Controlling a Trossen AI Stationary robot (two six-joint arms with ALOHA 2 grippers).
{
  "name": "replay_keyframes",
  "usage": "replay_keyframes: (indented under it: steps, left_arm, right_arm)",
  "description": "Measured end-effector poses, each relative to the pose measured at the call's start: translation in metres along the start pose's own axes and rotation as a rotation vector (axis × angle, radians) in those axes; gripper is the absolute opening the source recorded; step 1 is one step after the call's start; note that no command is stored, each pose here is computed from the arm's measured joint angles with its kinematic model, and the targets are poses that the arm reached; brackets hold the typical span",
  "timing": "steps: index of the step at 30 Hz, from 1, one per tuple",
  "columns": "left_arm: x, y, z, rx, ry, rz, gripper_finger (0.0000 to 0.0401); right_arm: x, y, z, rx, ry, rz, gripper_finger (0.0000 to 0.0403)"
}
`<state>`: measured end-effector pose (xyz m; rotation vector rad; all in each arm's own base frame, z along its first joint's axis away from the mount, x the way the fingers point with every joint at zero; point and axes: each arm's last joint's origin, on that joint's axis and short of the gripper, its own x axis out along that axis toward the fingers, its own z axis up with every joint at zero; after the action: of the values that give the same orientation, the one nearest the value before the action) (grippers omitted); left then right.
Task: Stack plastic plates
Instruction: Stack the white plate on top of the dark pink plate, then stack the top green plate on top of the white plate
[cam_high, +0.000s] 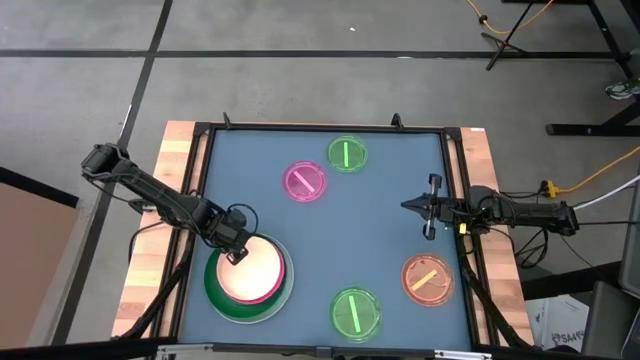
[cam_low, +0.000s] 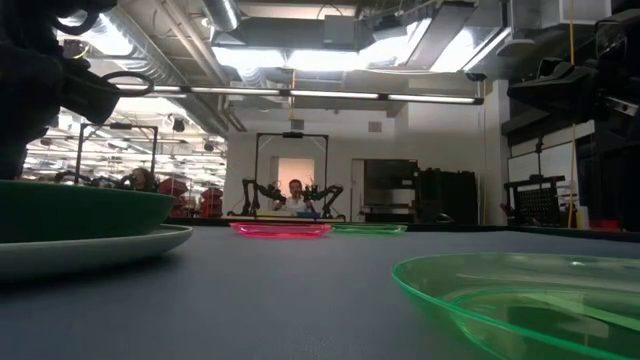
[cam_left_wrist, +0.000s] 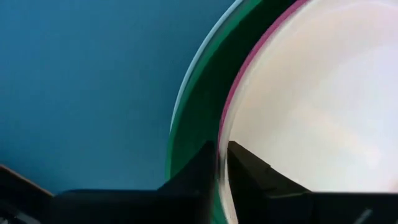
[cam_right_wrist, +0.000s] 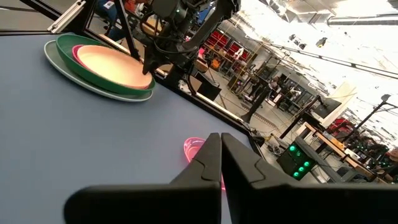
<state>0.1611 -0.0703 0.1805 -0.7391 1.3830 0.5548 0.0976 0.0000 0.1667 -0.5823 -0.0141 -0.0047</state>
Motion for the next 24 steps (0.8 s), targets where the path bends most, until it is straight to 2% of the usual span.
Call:
replay_keyframes:
  steps: [11, 24]
  left_arm:
    - [0.0, -0.0003, 0.0001, 0.0, -0.002, -0.003, 0.0083]
    - [0.0, -0.0005, 0.0001, 0.0, -0.002, -0.004, 0.0085]
  right_arm:
    - [0.0, 0.0, 0.0, 0.0, 0.0, 0.0, 0.0001]
    - [0.0, 0.0, 0.0, 0.0, 0.0, 0.0, 0.0001]
